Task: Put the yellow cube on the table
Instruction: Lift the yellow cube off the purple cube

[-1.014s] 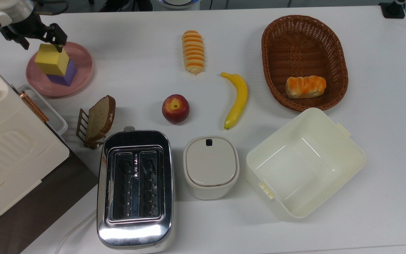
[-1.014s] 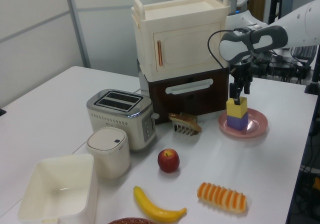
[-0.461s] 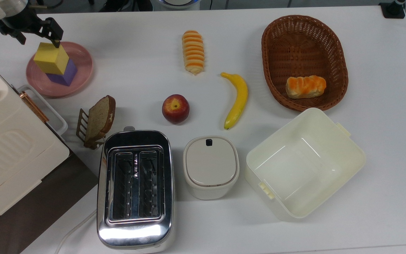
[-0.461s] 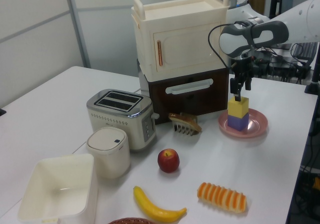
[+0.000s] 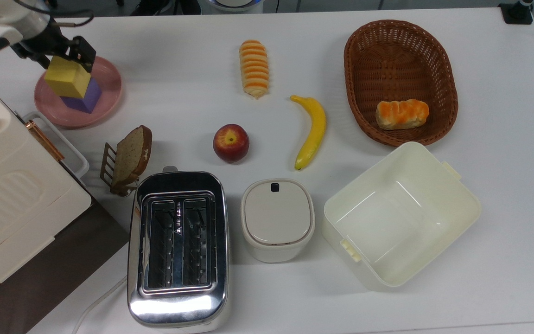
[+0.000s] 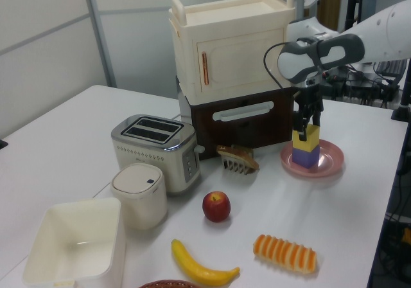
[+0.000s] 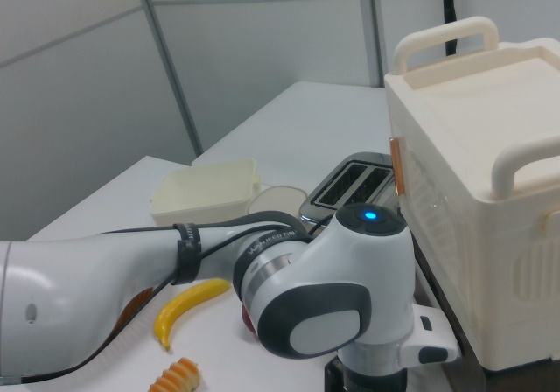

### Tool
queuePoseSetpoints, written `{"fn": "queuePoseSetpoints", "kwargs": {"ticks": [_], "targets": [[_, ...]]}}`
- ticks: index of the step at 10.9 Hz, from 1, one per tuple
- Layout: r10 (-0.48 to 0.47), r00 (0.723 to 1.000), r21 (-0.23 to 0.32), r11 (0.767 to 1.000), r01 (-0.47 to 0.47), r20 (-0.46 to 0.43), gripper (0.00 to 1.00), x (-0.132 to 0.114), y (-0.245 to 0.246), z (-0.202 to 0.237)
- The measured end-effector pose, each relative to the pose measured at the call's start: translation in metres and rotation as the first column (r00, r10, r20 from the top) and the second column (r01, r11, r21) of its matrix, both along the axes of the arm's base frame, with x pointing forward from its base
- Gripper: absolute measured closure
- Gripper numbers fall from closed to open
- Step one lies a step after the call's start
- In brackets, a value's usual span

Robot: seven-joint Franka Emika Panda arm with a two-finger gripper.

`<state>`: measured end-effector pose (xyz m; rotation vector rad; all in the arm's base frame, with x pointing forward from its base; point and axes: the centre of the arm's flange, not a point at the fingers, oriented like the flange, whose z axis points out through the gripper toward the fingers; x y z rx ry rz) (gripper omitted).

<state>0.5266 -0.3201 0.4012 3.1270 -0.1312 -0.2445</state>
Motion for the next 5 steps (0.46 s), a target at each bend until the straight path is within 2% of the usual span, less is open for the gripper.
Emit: {"fn": "queuePoseSetpoints", "kwargs": {"ticks": [1,2,3,5], "targets": [[0.003,1.000,-0.006,1.000,-0.003,0.009,0.11,0.004,-0.001,-0.006],[0.003,1.000,-0.010,1.000,-0.002,0.015,0.35,0.005,-0.002,-0.005],[0.003,1.000,-0.016,1.000,-0.003,0.026,0.42,0.005,-0.004,0.001],[0.011,1.000,-0.010,1.000,-0.011,0.020,0.42,0.006,0.003,0.028]]}}
